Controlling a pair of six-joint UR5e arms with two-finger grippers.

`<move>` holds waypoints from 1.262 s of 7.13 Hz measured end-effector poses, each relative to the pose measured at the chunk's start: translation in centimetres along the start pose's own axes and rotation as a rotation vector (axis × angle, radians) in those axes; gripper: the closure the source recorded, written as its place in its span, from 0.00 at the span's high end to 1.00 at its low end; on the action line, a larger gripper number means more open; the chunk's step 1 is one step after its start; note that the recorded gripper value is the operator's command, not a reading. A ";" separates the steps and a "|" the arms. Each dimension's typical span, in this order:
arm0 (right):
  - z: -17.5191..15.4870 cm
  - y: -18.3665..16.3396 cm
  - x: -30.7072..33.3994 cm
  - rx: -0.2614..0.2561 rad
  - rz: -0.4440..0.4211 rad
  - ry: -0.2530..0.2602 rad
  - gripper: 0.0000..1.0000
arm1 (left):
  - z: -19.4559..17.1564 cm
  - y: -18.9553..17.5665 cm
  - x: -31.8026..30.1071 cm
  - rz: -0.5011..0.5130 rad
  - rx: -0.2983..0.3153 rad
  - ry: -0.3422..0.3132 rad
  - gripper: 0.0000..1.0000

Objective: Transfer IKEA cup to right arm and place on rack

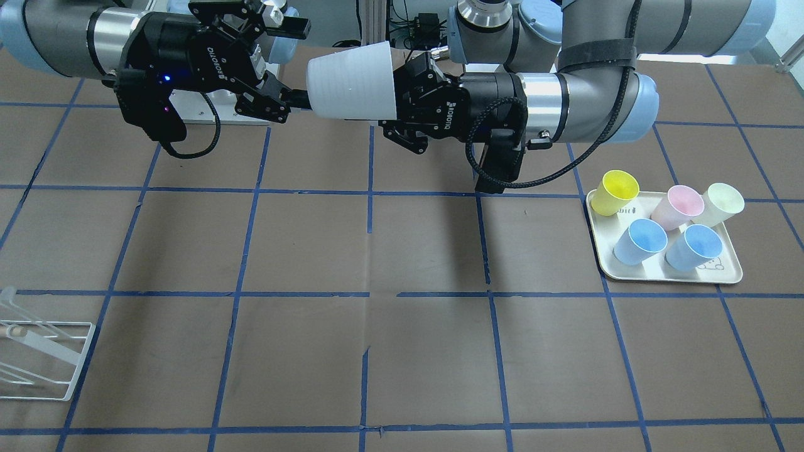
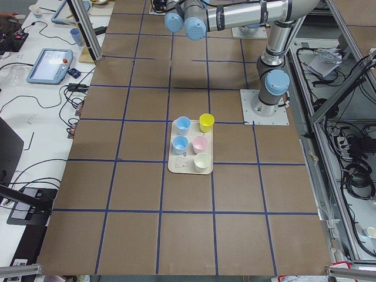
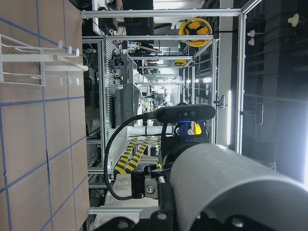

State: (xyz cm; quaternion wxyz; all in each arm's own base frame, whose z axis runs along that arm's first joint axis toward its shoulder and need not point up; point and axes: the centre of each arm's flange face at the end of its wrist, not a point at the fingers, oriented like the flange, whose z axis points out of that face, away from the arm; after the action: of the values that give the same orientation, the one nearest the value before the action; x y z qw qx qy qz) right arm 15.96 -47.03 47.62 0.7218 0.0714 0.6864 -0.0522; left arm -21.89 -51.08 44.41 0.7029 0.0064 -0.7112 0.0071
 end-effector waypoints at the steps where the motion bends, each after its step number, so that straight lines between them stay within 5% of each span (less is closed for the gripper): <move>1: 0.0 -0.4 0.3 0.000 -0.004 -0.002 1.00 | 0.0 0.0 0.0 0.001 0.000 0.000 0.00; 9: 1.0 -0.9 1.0 -0.025 0.028 0.003 0.90 | 0.0 0.0 0.1 0.005 0.001 0.001 0.00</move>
State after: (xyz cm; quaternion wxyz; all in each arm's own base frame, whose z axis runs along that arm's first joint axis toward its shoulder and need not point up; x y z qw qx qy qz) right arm 16.82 -48.05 46.67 0.7224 0.0721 0.6869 -0.0337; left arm -21.89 -51.13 44.51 0.7033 0.0050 -0.7108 0.0091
